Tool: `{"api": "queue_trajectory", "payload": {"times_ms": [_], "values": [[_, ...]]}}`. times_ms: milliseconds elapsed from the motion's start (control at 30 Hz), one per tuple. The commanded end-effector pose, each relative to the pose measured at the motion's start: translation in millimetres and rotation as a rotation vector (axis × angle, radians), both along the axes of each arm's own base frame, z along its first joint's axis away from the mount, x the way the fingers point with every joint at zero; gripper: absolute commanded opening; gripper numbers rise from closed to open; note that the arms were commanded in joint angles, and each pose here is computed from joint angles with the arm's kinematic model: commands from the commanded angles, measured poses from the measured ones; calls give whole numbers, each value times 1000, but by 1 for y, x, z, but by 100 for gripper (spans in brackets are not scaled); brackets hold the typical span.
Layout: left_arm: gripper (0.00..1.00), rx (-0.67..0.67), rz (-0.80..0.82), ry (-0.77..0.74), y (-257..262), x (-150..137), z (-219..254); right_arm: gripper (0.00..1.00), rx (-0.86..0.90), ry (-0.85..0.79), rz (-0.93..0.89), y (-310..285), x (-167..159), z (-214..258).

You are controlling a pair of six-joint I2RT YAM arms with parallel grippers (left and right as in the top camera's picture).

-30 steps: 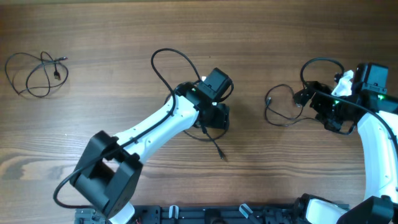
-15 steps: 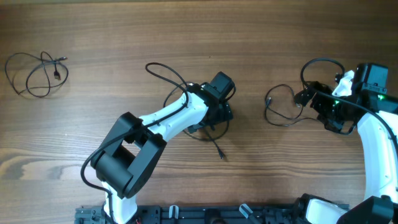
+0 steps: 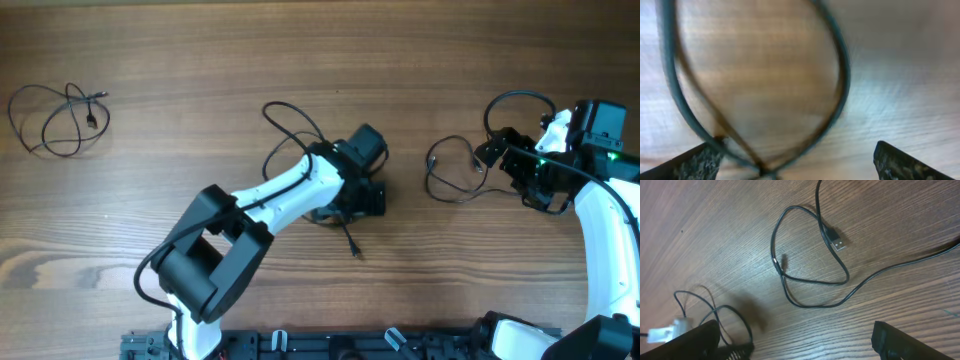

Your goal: Untangle cables

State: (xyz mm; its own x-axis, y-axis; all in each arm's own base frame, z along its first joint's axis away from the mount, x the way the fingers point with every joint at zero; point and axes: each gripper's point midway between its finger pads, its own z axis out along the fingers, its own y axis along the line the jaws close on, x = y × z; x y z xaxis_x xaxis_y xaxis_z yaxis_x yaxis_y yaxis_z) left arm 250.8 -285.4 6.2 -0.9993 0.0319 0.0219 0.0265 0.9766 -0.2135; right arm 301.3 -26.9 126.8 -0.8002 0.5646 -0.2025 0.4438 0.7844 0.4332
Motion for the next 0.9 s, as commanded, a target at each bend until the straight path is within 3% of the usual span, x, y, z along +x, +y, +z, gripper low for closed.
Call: {"api": "queue_trajectory", "payload": {"times_ms": [0, 67, 100, 133, 233, 433, 600, 700, 867], "values": [[84, 106, -101, 75, 9, -28, -31, 100, -17, 7, 14, 0, -3, -2], [78, 134, -123, 103, 13, -33, -43, 100, -16, 10, 14, 0, -4, -2], [69, 138, -122, 115, 14, -35, -47, 100, -16, 11, 14, 0, -4, -2], [49, 141, -123, 126, 15, -37, -49, 100, -16, 11, 14, 0, -4, -2], [4, 163, -92, 115, 25, -27, -49, 100, -16, 12, 14, 0, -4, -3], [4, 294, -16, 13, 76, 15, -36, 100, -14, 18, 14, 0, -5, -3], [4, 412, 152, -261, 152, 87, 38, 100, 1, 26, -20, 0, -5, -3], [4, 371, 218, -441, 198, 134, 87, 100, 10, 28, -44, 0, -4, -2], [4, 392, 229, -640, 261, 197, 112, 100, 35, 30, -108, -1, 0, -1]]}}
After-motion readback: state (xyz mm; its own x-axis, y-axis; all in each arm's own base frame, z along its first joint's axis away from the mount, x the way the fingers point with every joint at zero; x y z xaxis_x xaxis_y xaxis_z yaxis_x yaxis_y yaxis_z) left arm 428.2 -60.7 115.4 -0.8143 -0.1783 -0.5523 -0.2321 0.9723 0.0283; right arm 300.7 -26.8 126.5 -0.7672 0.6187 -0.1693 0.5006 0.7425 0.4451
